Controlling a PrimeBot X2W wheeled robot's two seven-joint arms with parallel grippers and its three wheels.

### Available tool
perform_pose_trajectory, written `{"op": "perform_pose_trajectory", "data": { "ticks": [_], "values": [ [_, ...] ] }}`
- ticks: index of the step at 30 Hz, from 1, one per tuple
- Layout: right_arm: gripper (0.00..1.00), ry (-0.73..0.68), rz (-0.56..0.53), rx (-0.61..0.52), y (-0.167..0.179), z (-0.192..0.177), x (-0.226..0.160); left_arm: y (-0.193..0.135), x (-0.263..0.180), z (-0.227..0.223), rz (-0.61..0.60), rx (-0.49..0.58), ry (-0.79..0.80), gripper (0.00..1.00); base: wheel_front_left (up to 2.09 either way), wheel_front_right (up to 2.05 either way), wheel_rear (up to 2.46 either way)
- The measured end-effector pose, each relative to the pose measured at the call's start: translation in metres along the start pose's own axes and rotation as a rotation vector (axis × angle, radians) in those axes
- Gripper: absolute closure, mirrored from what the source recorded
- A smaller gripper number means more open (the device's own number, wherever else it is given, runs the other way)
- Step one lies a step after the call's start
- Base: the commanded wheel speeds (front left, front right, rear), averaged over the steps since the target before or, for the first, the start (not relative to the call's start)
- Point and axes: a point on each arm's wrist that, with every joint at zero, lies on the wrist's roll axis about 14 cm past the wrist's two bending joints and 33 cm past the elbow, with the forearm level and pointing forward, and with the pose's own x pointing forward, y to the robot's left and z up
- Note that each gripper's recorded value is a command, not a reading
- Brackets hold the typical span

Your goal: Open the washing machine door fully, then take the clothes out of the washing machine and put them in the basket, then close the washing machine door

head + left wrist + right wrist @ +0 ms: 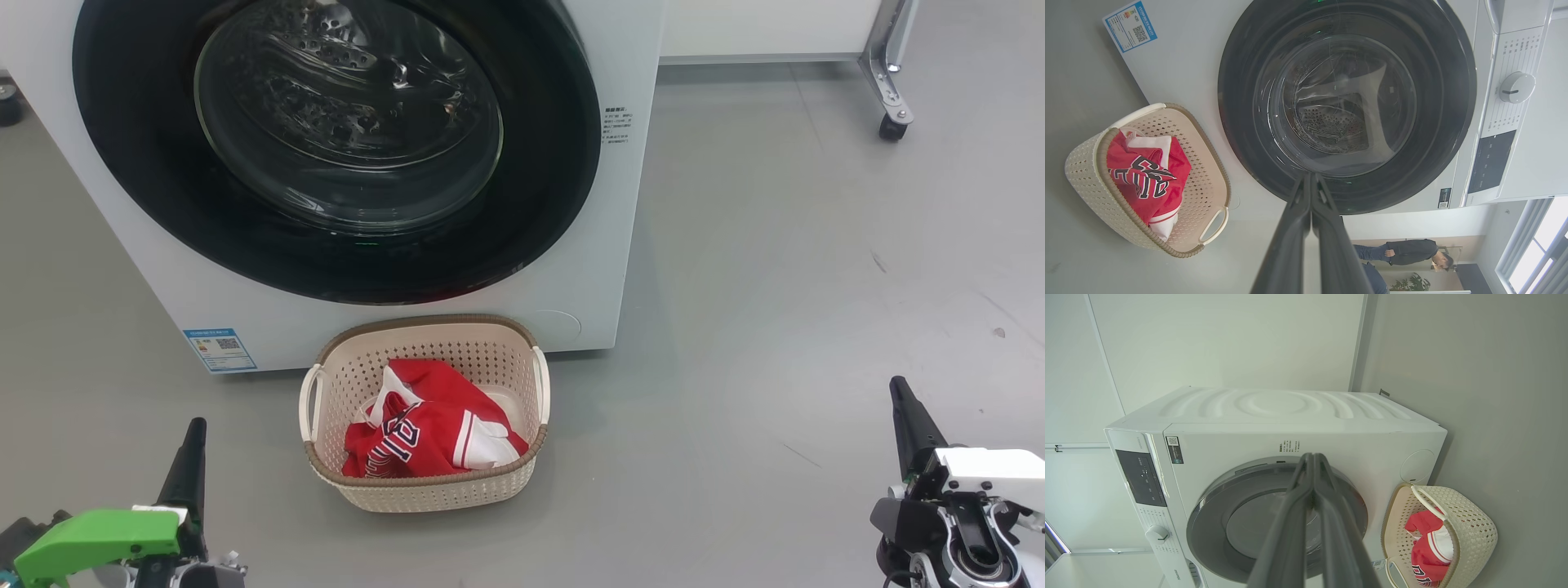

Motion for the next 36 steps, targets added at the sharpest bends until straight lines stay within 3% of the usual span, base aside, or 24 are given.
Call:
{"op": "perform_pose_trajectory", "data": {
  "ticks": [36],
  "values": [
    [1.00, -0.002, 0.001, 0.001, 0.0003, 0.0006, 0.0000, -0.0001, 0.0000, -0.0004, 0.000, -0.001, 0.003, 1.00, 0.00, 0.00, 0.00]
  ]
}}
